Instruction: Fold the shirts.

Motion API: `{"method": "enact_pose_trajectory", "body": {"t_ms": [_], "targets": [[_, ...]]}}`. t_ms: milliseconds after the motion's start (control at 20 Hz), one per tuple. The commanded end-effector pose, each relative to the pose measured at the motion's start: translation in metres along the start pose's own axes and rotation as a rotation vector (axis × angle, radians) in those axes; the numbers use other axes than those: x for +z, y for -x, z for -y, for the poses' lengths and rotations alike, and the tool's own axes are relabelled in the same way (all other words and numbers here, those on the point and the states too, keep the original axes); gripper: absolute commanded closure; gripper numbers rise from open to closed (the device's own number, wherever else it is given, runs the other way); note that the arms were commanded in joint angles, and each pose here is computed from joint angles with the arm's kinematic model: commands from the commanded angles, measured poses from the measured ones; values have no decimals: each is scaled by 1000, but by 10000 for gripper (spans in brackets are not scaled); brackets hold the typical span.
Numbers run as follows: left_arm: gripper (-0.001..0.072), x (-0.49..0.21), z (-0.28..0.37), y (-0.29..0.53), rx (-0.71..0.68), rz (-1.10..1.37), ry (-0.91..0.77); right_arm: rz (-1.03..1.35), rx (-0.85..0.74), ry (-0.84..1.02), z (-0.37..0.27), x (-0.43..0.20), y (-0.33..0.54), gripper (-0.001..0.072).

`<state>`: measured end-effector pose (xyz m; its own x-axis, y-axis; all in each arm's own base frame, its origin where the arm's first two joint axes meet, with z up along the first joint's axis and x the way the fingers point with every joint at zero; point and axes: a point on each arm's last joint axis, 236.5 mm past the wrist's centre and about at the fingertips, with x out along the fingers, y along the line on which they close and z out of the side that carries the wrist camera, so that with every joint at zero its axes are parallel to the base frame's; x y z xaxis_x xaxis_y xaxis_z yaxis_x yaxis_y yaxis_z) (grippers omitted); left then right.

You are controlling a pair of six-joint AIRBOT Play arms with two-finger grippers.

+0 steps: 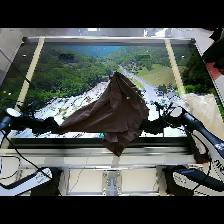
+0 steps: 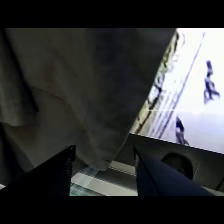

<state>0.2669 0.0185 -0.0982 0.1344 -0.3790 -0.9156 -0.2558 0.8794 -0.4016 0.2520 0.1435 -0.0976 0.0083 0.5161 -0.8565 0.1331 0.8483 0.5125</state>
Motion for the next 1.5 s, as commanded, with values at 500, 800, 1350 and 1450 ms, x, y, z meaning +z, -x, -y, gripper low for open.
{"method": "enact_pose_trajectory", "body": {"t_ms": [500,800,1350,1450], "targets": [[696,-6,-4,-19,-26,-64,40,90,34,64,-37,14,-19,699],[696,9,38,52,-65,42,-78,189,32,337,-97,21,80,700],[699,-33,158,451,301,1385,-361,1253,4,686,-205,-123,495,703],[699,-39,179,490,316,1454,-412,1460,-44,693,-205,-144,558,703]]}}
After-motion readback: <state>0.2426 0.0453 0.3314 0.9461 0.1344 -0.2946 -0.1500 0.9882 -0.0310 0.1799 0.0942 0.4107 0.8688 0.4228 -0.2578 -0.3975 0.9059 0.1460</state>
